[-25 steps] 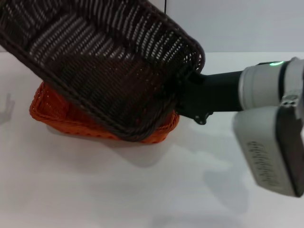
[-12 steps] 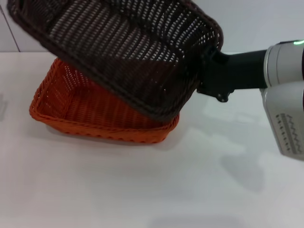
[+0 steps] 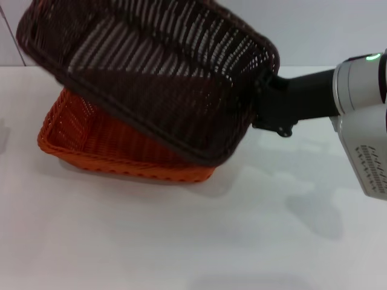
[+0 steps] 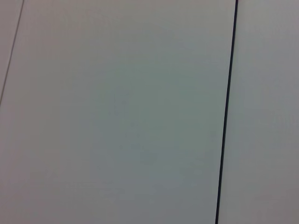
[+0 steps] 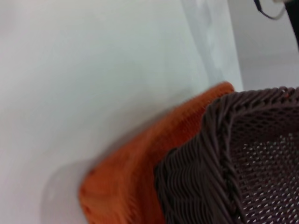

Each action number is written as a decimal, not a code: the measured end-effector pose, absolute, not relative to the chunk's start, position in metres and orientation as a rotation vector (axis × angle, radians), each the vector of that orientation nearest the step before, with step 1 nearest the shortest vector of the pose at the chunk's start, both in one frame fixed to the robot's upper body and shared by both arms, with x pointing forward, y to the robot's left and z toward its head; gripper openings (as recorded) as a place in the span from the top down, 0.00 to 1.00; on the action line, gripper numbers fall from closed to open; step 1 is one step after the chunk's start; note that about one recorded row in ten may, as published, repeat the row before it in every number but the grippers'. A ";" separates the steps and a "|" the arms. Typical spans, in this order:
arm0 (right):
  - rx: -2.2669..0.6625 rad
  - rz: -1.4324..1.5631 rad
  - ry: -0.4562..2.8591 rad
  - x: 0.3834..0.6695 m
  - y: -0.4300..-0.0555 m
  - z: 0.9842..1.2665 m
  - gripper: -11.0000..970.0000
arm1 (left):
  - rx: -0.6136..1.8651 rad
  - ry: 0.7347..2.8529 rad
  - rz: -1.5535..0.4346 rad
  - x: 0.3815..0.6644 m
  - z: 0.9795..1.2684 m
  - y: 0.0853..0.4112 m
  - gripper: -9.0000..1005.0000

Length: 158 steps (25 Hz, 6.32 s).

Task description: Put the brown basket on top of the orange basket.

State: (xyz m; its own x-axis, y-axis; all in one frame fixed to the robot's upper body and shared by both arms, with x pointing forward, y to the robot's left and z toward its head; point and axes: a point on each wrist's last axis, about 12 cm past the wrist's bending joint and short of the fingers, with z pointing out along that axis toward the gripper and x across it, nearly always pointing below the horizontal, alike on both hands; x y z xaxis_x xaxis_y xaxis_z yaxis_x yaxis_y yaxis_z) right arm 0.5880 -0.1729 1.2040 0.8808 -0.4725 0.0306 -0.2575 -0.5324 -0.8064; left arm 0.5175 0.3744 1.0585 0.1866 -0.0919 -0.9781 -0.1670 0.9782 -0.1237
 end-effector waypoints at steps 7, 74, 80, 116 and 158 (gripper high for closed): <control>-2.164 -0.308 0.549 0.596 -0.178 1.199 0.83 | -0.220 1.387 0.052 0.519 1.059 0.374 0.20; -2.112 -0.494 0.521 0.606 -0.155 1.135 0.58 | -0.218 1.458 0.030 0.532 1.054 0.366 0.20; -2.090 -0.522 0.532 0.595 -0.156 1.131 0.55 | -0.218 1.462 0.029 0.532 1.054 0.366 0.20; -1.921 -0.845 0.500 0.557 -0.125 1.122 0.30 | -0.242 1.487 0.046 0.514 1.041 0.379 0.20; -1.195 -0.808 1.108 0.520 -0.150 1.156 0.30 | -0.215 1.352 0.086 0.488 1.049 0.388 0.20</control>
